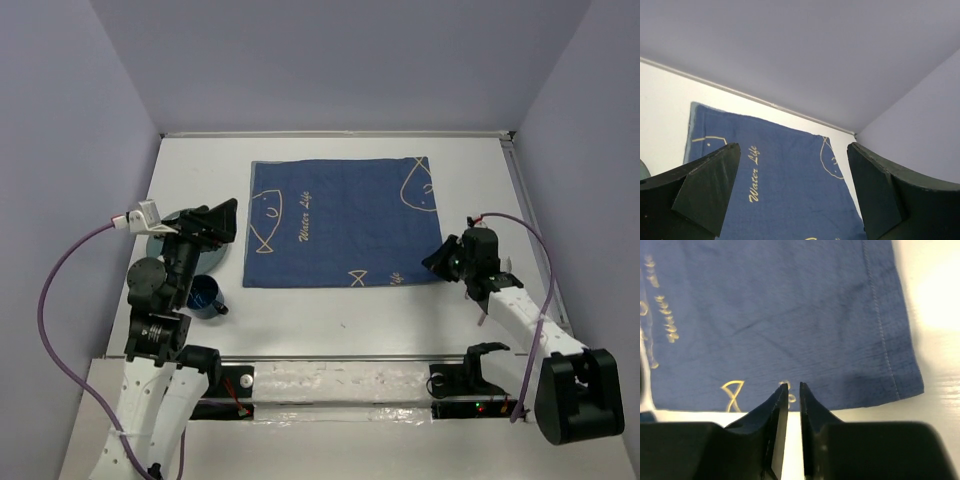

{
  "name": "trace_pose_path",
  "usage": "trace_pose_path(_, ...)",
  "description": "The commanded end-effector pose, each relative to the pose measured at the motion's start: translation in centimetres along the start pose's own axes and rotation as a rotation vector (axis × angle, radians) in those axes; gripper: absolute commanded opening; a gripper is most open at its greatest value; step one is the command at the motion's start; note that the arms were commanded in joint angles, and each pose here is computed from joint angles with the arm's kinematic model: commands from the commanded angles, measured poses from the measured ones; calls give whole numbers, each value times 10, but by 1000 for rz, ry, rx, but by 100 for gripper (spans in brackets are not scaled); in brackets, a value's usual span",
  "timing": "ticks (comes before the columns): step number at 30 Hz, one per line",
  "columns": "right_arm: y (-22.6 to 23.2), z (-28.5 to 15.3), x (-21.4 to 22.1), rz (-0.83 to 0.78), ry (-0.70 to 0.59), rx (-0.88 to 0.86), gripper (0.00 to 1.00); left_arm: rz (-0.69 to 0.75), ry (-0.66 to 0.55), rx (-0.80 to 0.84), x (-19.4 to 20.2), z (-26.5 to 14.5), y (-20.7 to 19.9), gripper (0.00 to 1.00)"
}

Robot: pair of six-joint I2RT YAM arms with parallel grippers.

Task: Set the dinner table for one person

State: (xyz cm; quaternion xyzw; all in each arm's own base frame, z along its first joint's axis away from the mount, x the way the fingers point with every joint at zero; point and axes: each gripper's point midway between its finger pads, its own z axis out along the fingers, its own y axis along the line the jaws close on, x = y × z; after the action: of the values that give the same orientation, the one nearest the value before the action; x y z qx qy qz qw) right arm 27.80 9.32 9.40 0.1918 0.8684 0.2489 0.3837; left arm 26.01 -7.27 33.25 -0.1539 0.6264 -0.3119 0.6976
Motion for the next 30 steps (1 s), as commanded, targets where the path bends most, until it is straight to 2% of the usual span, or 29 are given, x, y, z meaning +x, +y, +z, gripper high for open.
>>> trace_pose_path(1,-20,21,7,19,-3,58,5,154,-1,1,-27,-6,-14,99)
trace_pose_path(6,-33,26,9,60,-39,103,4,266,-7,-28,-42,-13,-14,99)
trace_pose_path(10,-35,24,8,69,-54,109,12,306,-15,-74,-47,-18,-6,99)
trace_pose_path(12,-35,23,12,76,-44,103,13,300,-17,-68,-43,-19,-5,99)
trace_pose_path(21,-37,18,27,144,-24,91,36,309,-8,-110,-25,-16,17,99)
trace_pose_path(23,-25,12,17,110,-37,50,39,313,-18,-108,-27,-18,16,99)
trace_pose_path(25,5,0,6,47,-40,-39,46,315,-18,-106,-24,-18,18,99)
trace_pose_path(28,45,-12,-5,-43,-49,-137,50,310,-16,-99,-23,-18,17,99)
trace_pose_path(30,94,-20,2,-133,-25,-262,54,310,-26,-104,-25,-18,17,99)
